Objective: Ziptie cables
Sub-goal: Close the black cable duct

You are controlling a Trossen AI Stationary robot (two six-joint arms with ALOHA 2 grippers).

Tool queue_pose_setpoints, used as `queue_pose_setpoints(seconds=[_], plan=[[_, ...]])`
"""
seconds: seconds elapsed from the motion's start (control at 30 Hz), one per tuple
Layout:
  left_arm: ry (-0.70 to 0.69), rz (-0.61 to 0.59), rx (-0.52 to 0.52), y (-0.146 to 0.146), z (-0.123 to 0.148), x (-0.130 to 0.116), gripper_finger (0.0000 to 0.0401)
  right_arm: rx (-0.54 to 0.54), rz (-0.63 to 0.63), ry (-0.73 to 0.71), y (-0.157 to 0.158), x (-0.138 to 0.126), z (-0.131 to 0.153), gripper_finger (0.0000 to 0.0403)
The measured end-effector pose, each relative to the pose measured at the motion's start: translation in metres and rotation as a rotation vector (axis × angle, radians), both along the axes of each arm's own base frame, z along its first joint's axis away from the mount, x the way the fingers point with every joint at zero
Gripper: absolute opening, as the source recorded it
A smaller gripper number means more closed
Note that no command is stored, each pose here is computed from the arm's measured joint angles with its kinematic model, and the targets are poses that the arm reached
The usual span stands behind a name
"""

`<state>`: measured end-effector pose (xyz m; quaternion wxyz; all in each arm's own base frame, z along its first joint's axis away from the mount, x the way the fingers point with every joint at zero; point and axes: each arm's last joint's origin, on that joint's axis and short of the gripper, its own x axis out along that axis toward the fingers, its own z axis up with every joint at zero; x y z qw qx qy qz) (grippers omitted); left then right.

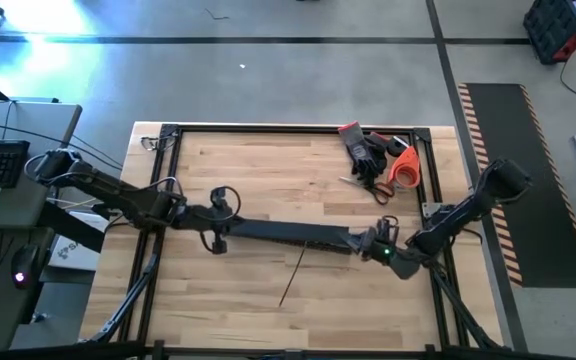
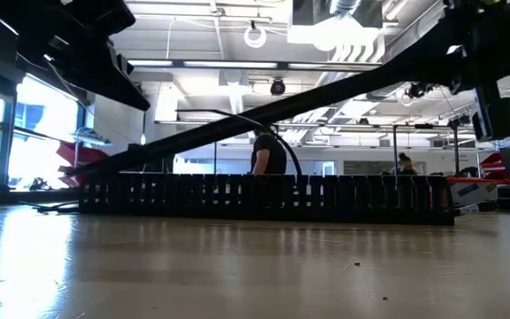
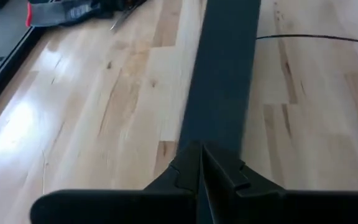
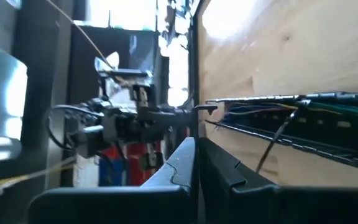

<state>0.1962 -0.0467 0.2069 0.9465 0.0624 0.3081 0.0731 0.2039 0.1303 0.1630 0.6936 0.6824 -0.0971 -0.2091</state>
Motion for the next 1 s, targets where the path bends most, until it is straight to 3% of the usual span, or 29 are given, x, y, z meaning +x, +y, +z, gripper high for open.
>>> queue_pose_setpoints(seconds=[0.17, 0.67, 1.0], plan=[[-0.019, 0.0, 0.008, 0.006, 0.002, 0.003, 0.0, -0.019, -0.054, -0.043, 0.008, -0.007, 0.004, 0.0], [0.019, -0.034, -0.045, 0.018, -0.01, 0.019, 0.0, 0.042, -0.039, -0.013, 0.013, -0.004, -0.021, 0.0], [0.026, -0.056, -0.043, 0.019, -0.012, 0.022, 0.0, 0.048, -0.036, -0.041, 0.015, -0.004, -0.017, 0.0]])
